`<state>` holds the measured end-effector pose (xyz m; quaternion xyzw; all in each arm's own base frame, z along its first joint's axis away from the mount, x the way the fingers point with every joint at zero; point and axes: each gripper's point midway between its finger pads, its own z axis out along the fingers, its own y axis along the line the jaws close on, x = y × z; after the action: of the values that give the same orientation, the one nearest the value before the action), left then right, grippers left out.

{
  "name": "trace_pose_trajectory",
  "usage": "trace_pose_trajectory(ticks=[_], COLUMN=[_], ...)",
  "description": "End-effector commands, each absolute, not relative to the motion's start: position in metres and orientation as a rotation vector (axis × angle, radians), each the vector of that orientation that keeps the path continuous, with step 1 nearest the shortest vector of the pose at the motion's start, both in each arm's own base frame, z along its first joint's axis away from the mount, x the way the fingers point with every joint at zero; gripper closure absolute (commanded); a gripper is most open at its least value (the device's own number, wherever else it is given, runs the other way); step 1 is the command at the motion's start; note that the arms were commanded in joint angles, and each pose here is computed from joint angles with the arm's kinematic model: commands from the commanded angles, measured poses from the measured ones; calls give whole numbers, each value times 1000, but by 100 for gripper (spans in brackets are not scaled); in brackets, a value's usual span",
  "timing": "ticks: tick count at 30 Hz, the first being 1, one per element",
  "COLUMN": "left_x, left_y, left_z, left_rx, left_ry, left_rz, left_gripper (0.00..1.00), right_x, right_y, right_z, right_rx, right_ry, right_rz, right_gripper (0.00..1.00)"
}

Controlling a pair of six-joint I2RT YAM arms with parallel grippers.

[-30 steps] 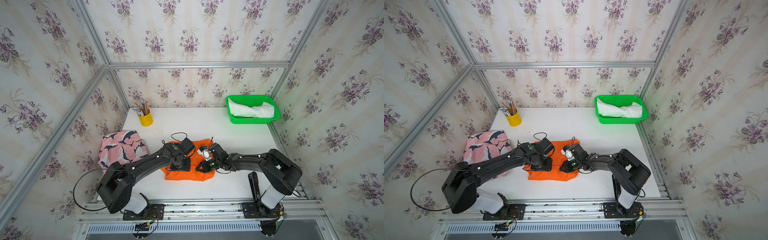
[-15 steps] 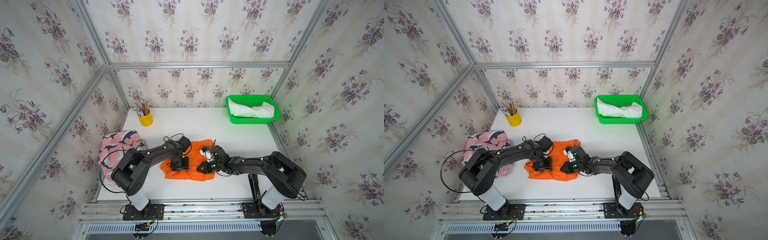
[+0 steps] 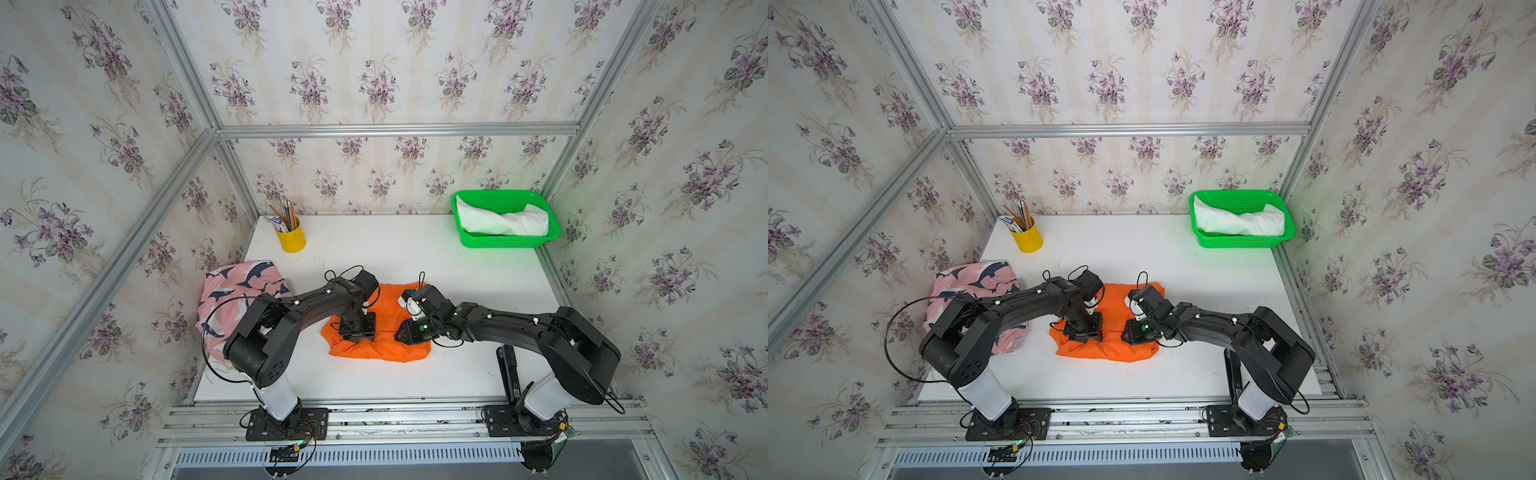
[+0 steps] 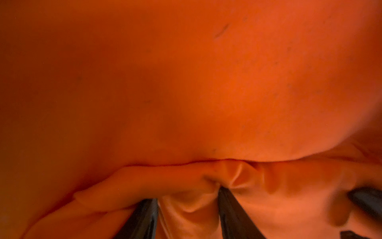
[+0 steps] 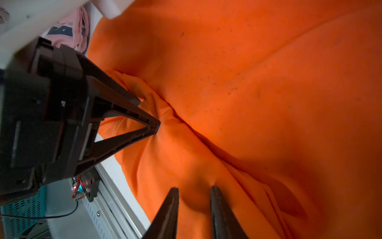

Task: Roll up the shorts
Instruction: Roll the shorts at the center of the board.

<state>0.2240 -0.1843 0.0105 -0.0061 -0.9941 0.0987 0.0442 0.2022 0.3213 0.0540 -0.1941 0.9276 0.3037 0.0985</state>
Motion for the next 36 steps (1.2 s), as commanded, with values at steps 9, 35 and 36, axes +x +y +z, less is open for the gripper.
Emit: trace_pose_trajectory(ticks=[9, 35, 36], left_x=[253, 197, 195], left_y=[-177, -147, -155], left_z=[-2, 99, 96], left_rx=[-84, 332, 392], left_ry=[-3177, -3279, -3250], left_rz=[205, 596, 716], left_gripper=[49, 21, 17], right_x=[197, 196, 194], right_y=[336, 310, 310], right_z=[64, -21, -21], right_rx=[-930, -554, -550], right_ry=[2724, 2870, 2872], right_rz=[890, 972, 981], right_gripper=[70, 82, 82])
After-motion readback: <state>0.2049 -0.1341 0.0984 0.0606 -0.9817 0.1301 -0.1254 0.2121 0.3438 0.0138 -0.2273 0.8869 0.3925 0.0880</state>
